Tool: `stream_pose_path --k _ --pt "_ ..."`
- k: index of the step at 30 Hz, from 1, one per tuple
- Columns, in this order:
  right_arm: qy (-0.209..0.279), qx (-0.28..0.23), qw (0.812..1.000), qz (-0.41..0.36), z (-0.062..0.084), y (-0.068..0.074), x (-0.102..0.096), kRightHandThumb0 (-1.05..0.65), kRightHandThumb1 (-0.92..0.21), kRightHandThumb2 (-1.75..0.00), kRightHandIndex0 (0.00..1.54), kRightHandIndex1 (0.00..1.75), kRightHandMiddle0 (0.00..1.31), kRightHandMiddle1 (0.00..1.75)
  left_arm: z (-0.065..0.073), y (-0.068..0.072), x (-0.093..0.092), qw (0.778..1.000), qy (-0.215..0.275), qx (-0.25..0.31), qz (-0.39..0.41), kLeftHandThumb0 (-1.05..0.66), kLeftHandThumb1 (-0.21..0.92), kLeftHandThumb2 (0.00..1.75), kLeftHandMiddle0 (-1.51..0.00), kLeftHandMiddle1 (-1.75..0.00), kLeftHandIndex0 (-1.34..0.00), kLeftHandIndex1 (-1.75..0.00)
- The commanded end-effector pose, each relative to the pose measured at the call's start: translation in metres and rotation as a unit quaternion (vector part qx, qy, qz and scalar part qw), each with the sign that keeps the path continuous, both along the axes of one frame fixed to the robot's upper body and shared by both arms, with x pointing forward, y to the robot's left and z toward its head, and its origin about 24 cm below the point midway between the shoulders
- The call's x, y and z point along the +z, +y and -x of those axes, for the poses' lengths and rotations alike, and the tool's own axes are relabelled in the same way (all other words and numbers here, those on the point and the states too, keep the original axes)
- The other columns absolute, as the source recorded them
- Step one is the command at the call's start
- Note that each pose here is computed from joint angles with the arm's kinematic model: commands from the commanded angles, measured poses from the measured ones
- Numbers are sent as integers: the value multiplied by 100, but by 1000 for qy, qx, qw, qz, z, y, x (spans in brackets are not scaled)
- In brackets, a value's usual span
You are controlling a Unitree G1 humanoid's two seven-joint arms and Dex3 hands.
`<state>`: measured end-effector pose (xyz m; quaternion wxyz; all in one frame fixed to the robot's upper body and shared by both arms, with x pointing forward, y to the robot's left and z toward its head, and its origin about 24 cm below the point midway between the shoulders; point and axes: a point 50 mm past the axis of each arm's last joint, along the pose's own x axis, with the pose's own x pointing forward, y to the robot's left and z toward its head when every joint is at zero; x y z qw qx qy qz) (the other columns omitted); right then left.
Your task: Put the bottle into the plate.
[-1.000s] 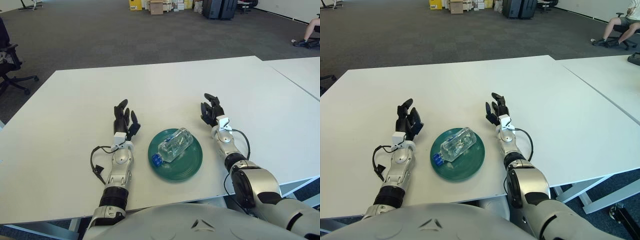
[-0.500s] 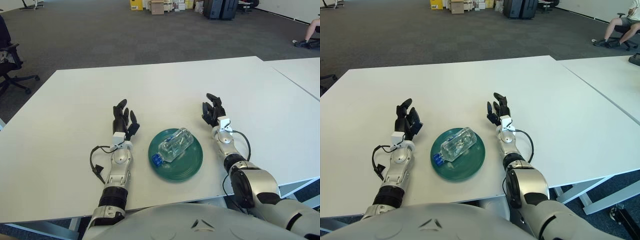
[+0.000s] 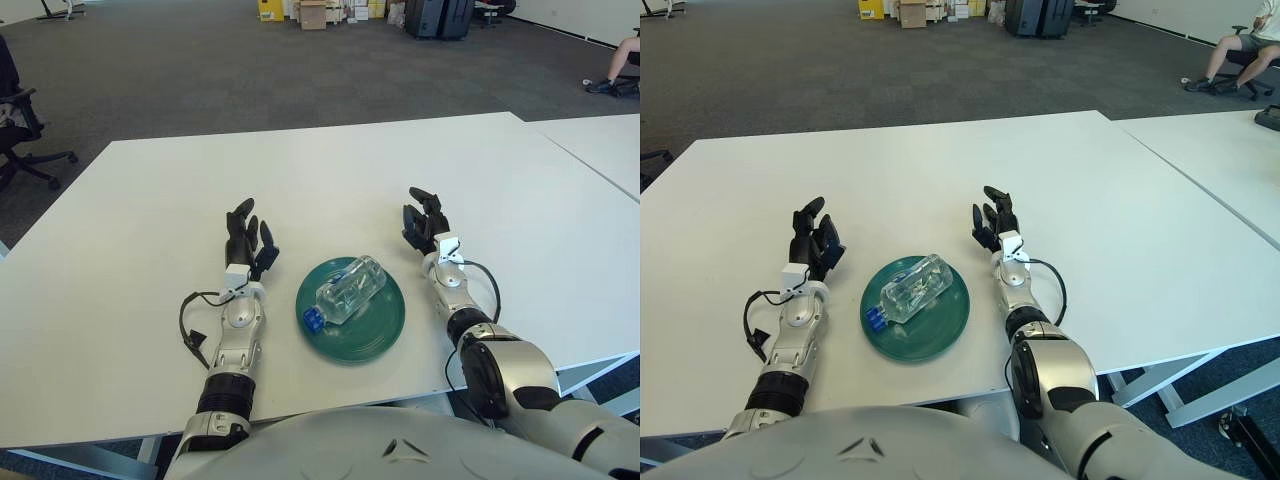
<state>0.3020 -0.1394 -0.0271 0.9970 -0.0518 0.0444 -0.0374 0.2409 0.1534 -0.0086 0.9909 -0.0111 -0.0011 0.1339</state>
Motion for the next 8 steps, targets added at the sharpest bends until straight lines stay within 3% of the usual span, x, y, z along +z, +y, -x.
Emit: stream_pose_path --k 1,8 --pt "42 -2 999 18 7 0 -12 -59 -92 -62 37 7 0 71 -5 2 5 1000 -8 -4 -6 -79 92 83 -35 0 0 -86" --pt "47 -1 998 30 6 2 -12 -62 -92 -64 36 7 0 71 -5 1 5 1000 -1 -2 -11 -79 92 83 -36 -1 0 -86"
